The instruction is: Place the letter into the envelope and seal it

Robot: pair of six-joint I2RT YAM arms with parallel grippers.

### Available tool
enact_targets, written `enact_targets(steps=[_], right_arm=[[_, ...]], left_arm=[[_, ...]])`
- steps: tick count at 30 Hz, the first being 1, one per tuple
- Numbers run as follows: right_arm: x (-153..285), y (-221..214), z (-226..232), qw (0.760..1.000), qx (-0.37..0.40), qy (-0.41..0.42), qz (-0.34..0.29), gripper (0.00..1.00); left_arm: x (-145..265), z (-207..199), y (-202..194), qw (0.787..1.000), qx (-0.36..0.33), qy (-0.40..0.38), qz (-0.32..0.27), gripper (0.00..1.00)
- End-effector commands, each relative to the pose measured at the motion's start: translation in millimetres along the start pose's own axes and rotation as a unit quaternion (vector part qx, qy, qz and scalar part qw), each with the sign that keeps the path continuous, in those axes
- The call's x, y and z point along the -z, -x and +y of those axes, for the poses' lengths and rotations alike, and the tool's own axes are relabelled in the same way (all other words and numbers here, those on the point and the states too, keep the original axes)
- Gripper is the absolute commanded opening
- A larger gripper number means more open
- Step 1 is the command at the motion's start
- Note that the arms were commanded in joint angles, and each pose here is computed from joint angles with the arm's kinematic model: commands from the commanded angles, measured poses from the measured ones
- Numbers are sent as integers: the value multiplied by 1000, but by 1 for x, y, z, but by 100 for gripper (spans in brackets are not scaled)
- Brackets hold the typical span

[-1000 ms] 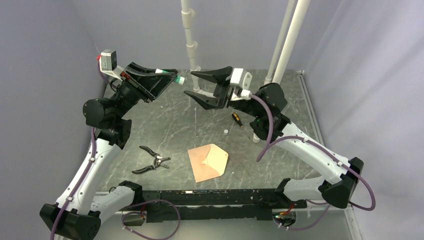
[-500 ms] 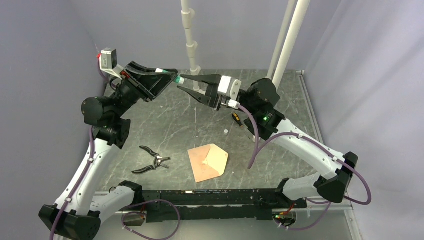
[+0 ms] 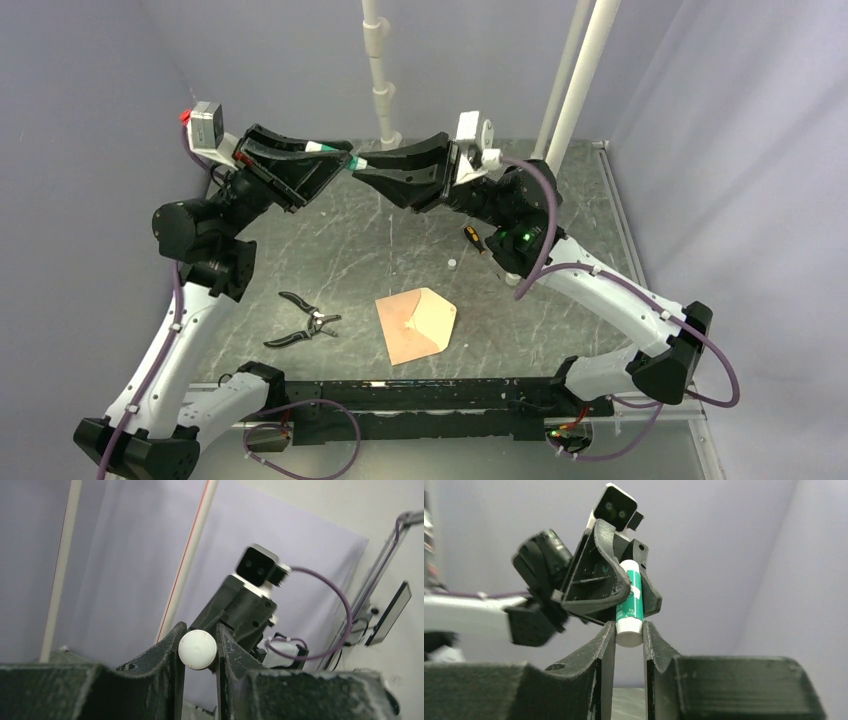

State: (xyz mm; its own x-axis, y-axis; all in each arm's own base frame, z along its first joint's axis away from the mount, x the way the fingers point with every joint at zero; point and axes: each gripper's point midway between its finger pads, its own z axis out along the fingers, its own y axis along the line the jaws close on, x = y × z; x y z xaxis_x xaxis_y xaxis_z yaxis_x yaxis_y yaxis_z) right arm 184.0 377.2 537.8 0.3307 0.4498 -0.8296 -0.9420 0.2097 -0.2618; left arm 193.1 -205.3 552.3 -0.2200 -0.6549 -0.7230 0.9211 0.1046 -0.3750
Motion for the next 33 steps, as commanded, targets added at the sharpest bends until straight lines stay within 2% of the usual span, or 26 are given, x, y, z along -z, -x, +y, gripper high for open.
enact_targets(steps=[1, 4, 9, 13, 15, 17, 19, 22, 24, 27, 30, 33], right_arm=[[2, 70, 15, 967, -222, -1, -123, 0], [12, 84, 23, 940, -297, 16, -165, 0], [17, 98, 28, 892, -404, 39, -198, 0], [29, 106, 20, 846, -474, 31, -241, 0], [38, 108, 19, 836, -478, 34, -266, 0], [41, 104, 23, 860, -439, 26, -260, 21], [40, 97, 28, 909, -349, 10, -226, 43], [41, 80, 26, 965, -204, -26, -163, 59], [45, 71, 20, 984, -107, -48, -132, 61], [46, 60, 22, 995, 21, -33, -87, 61], [43, 43, 22, 989, 140, -11, -43, 59], [35, 38, 20, 971, 236, 6, -22, 59]], left_arm=[[4, -25, -3, 987, -147, -59, 29, 3], [10, -38, -12, 965, -230, -115, 47, 2], [15, -61, -26, 934, -271, -209, 100, 2], [17, -67, -31, 927, -270, -234, 118, 3], [16, -67, -28, 930, -265, -227, 112, 3], [14, -68, -23, 938, -257, -211, 100, 3], [11, -67, -16, 949, -240, -186, 84, 2], [11, -69, -8, 962, -209, -163, 63, 2], [10, -68, -3, 972, -179, -142, 53, 2], [5, -61, 10, 990, -107, -96, 13, 2], [2, -48, 16, 998, -25, -64, -11, 2], [-1, -35, 17, 999, 36, -35, -19, 2]])
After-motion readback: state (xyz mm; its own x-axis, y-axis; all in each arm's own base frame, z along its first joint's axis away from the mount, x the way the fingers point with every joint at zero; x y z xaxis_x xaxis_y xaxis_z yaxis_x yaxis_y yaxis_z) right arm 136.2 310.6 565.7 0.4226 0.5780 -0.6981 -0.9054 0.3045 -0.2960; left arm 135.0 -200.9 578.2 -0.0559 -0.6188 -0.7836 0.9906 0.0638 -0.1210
